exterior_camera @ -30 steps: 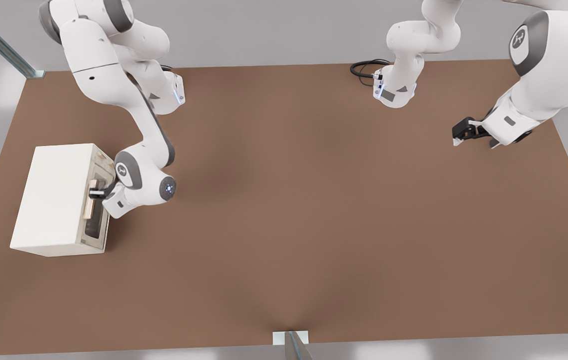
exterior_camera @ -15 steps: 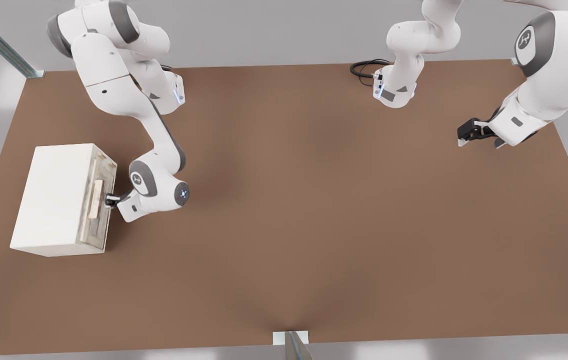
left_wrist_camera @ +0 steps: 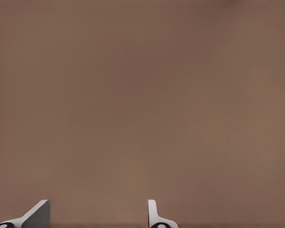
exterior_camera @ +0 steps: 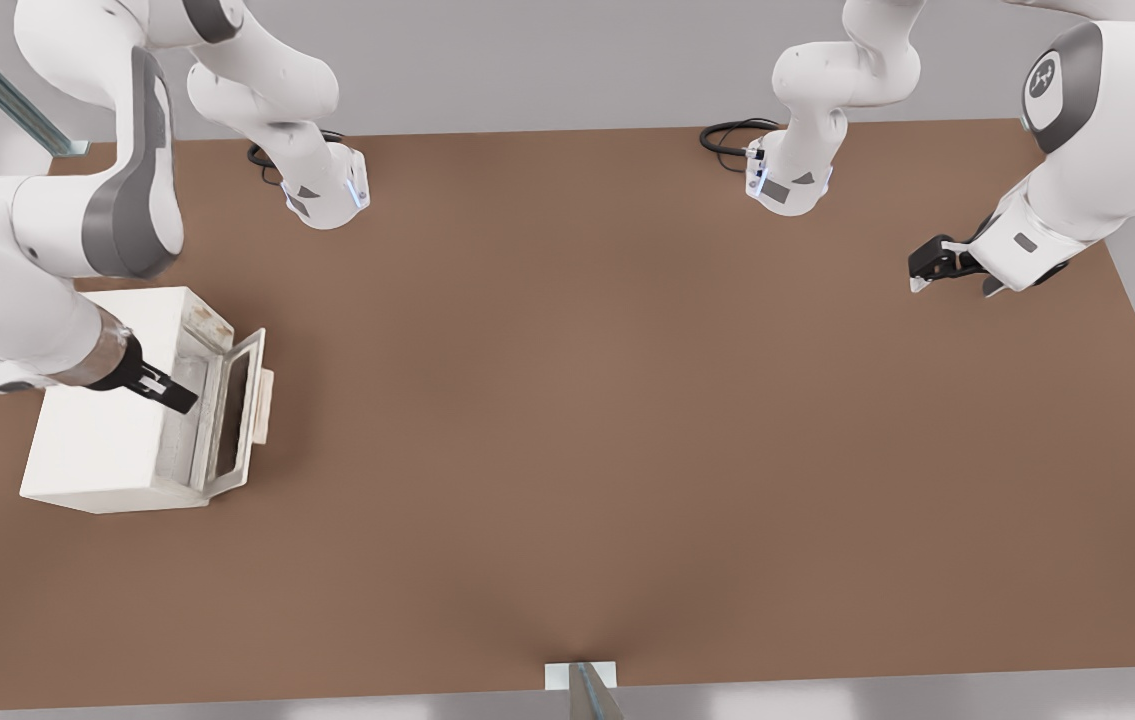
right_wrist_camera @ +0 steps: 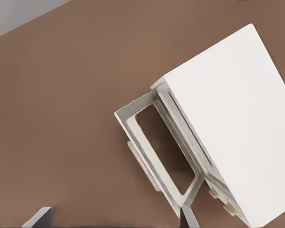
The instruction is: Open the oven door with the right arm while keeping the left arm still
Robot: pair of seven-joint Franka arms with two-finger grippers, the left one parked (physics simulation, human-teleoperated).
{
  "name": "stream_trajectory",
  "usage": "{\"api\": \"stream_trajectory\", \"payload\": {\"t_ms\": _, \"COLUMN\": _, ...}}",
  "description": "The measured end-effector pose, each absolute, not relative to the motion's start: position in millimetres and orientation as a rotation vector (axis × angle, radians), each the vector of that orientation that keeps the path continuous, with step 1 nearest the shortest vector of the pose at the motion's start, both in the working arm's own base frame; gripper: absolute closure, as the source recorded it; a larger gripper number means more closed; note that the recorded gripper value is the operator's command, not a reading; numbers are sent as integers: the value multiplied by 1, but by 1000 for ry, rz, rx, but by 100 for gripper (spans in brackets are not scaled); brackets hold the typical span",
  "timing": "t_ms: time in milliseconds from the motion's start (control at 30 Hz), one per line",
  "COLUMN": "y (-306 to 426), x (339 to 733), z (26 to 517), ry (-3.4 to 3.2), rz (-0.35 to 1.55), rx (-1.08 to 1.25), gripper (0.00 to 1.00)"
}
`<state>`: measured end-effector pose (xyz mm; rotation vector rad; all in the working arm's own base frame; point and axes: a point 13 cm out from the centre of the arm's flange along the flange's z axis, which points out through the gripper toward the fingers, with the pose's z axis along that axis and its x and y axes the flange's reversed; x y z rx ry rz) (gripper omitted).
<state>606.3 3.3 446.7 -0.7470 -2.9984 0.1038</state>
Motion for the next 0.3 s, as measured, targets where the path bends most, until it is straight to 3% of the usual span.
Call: {"api": "stream_trajectory", "payload": {"t_ms": 300, "y": 14, "x": 615, "z": 451, "ry": -3095, "rz": 6, "rx": -416, "gripper": 0}}
